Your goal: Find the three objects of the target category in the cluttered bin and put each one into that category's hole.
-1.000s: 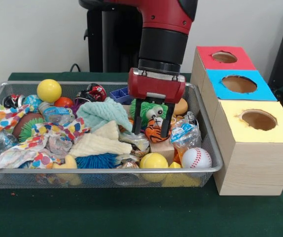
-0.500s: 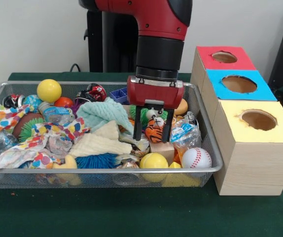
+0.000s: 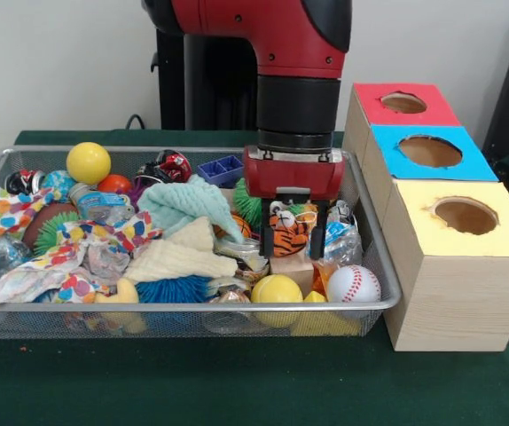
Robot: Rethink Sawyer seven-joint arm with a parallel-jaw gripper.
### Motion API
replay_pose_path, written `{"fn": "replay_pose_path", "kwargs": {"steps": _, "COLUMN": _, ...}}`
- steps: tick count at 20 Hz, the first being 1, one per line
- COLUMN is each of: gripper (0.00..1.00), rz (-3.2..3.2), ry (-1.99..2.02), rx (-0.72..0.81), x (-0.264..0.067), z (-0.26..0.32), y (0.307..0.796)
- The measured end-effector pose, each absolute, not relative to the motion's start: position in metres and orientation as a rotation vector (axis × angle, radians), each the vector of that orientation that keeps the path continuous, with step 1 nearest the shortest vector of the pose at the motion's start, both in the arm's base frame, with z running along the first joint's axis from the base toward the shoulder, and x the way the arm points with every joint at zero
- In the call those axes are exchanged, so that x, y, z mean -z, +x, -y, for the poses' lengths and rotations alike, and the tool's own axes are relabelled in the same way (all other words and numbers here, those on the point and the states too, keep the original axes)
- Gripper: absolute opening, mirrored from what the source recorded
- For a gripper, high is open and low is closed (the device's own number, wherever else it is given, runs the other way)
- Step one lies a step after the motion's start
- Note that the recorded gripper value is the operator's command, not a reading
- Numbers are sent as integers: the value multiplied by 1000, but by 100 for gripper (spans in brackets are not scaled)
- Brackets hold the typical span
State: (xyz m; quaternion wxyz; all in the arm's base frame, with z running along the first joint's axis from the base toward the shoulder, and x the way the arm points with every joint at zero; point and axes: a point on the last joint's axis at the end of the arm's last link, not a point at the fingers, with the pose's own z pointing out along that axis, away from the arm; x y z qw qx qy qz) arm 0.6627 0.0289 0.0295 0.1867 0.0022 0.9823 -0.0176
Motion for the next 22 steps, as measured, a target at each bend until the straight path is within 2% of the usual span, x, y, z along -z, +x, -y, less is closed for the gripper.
{"fn": "replay_pose_path", "kwargs": {"steps": 12, "gripper": 100, "rz": -2888, "ry": -39, "rx": 18, "x": -24, "z": -50, "y": 645}}
{"fn": "replay_pose_path", "kwargs": {"steps": 22, "gripper": 100, "rz": -2916, "ry": -172, "rx": 87, "x": -21, "z": -63, "y": 630}}
